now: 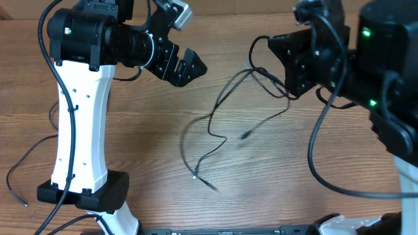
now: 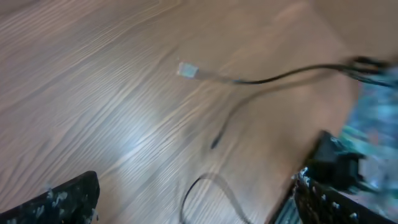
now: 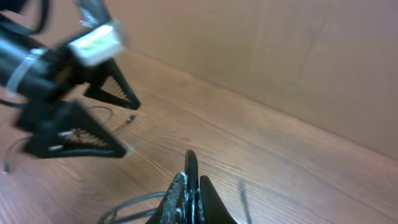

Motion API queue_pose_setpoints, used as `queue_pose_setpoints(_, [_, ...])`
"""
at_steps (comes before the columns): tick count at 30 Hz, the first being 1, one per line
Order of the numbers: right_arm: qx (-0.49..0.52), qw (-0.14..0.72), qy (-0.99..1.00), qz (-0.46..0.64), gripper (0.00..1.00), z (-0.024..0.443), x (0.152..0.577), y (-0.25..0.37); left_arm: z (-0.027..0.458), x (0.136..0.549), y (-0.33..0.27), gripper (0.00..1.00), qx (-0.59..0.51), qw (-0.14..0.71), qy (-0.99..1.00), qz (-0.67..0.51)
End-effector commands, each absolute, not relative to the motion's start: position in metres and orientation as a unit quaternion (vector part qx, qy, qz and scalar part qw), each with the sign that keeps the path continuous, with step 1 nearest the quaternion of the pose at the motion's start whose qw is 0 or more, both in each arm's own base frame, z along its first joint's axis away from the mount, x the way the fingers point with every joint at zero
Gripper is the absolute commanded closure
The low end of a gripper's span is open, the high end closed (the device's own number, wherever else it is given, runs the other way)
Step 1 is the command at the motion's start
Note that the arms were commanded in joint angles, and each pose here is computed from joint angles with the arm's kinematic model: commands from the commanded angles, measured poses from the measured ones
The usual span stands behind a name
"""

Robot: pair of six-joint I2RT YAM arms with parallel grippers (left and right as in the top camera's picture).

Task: Untangle cables

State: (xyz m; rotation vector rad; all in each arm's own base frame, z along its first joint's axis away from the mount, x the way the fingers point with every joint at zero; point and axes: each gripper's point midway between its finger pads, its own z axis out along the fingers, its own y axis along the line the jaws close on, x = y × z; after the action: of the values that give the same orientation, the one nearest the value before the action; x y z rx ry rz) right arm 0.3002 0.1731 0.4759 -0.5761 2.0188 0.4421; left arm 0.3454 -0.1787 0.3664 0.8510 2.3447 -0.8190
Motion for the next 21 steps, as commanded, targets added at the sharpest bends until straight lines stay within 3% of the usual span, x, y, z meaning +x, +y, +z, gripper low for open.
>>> queue_pose_setpoints(1, [-0.218, 0.493, 0.829, 0.150, 0.96, 0.480, 0.302, 0.161, 0.380, 0.331, -0.194, 0.00, 0.362, 0.266, 0.822, -0.351])
queue_pose_setpoints(12, [-0.216, 0.479, 0.839, 0.142, 0.96, 0.470, 0.308, 0.161, 0.370, 0.307, -0.228, 0.00, 0.406, 0.229, 0.808, -0.360])
queue_pose_setpoints(21, [-0.218, 0.466, 0.846, 0.140, 0.96, 0.464, 0.305, 0.160, 0.335, 0.339, -0.232, 0.00, 0.386, 0.228, 0.860, -0.244])
